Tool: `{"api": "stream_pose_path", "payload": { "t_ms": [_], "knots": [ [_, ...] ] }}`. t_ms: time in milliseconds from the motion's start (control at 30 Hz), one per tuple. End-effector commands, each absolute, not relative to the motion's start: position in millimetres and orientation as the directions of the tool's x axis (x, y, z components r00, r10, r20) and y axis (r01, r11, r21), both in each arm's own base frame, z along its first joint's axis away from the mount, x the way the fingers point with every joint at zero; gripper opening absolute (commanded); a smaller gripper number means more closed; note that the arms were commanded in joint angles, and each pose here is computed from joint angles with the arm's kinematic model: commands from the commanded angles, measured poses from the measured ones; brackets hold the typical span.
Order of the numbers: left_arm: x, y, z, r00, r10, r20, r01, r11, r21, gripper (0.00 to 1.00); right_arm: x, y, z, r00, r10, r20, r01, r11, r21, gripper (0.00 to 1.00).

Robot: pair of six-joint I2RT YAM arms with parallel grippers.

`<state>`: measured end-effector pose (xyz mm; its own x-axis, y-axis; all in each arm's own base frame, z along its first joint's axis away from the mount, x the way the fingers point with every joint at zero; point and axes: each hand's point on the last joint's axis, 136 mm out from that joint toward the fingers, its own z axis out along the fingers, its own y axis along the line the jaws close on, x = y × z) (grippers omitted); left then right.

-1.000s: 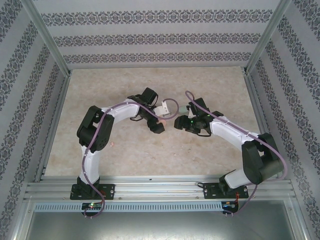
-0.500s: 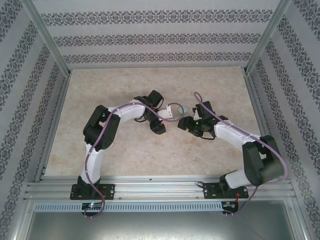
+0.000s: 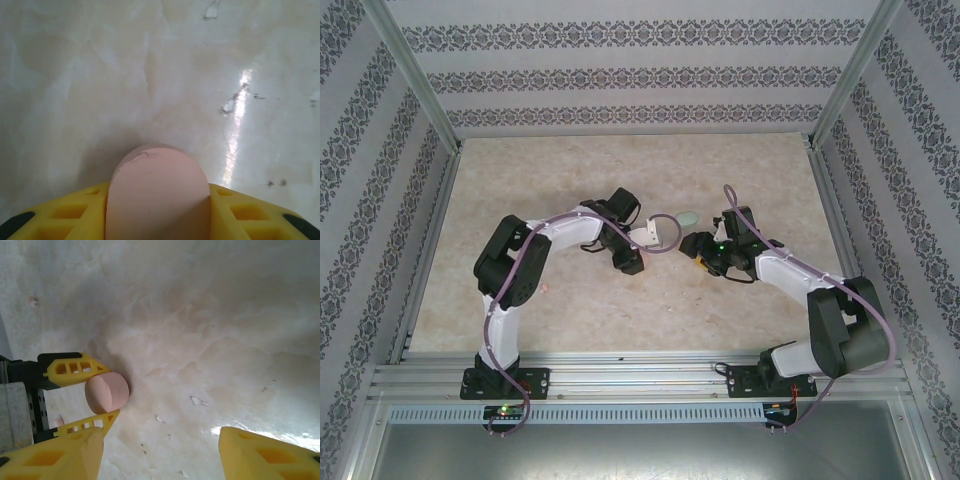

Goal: Insert wireless bluetooth earbuds into charging case

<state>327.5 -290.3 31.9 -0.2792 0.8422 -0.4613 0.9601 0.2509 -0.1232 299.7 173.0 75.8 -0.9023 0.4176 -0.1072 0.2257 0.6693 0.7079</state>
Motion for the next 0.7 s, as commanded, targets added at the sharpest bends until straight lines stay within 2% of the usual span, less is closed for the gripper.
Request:
{"api": "stream_pose_path", "payload": {
  "t_ms": [0, 267, 667],
  "knots": [
    [325, -303, 60, -0.248, 0.801, -0.545, 0.968, 0.222, -0.115, 0.44, 303, 189, 85, -0.918, 0.390, -0.076, 0.203, 0.625, 0.754, 0.63],
    [316, -311, 99, -0.279, 0.721, -0.634, 0.960, 0.213, -0.179, 0.44, 308, 210, 94, -0.919, 0.390, -0.055, 0.186, 0.552, 0.813, 0.64],
    [302, -305, 136, -0.315, 0.648, -0.693, 0.949, 0.196, -0.248, 0.43, 302, 243, 120, -0.948, 0.312, -0.060, 0.110, 0.501, 0.858, 0.65]
  ]
}}
